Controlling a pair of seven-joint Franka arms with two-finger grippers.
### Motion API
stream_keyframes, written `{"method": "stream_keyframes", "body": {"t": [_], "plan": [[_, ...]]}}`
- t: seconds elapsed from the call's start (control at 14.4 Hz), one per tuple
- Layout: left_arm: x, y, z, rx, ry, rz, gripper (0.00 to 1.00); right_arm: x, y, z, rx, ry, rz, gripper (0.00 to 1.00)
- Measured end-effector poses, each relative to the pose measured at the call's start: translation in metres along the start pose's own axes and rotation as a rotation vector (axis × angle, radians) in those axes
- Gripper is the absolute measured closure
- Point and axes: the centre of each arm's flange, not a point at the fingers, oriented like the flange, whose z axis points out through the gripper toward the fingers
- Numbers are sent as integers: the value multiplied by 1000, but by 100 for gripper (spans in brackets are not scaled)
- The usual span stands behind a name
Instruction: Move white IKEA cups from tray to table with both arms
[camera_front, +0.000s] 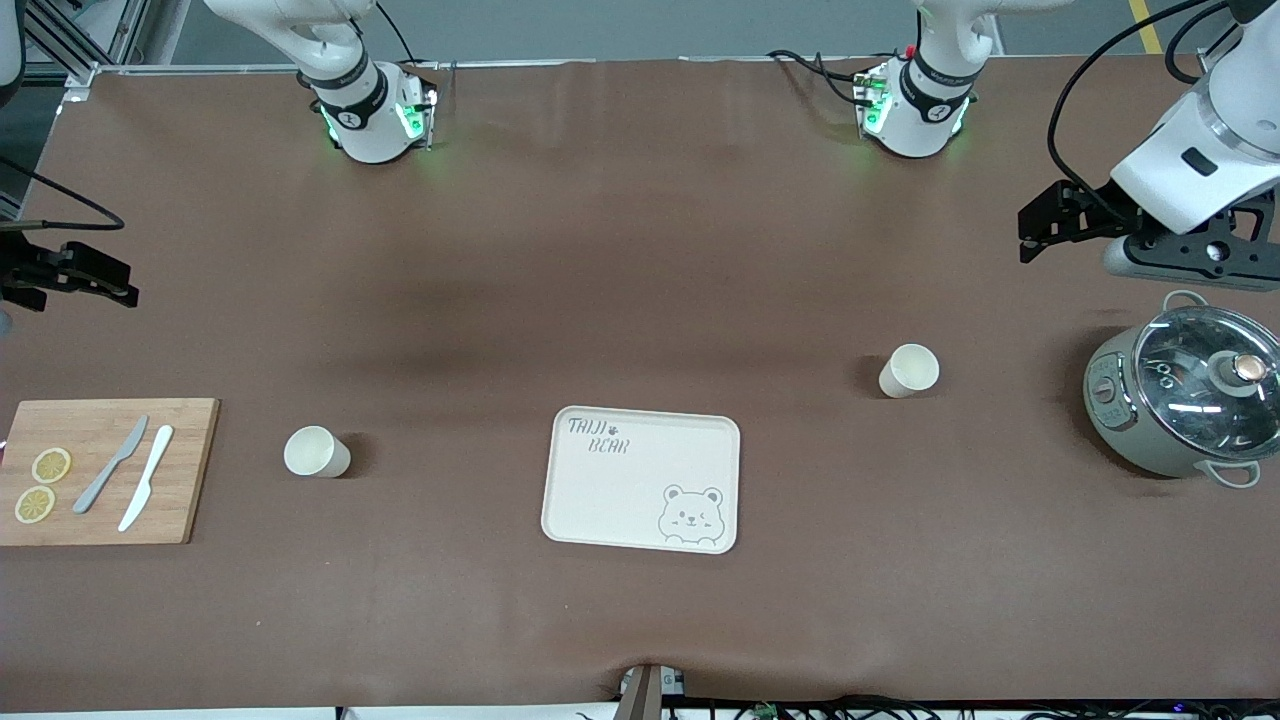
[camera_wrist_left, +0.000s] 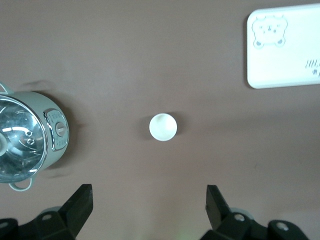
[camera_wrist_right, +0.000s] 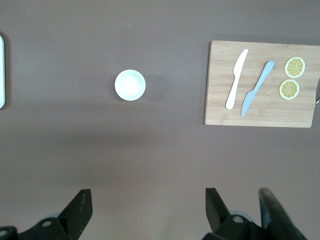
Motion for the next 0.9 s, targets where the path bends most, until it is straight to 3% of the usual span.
{"method": "stream_keyframes", "body": {"t": [0.42, 0.9], "plan": [[-7, -4, 4, -1, -57, 64, 0, 0, -2, 0, 72, 7, 83, 0], [-7, -4, 4, -1, -60, 43, 0, 0, -3, 0, 86, 6, 106, 0]]}}
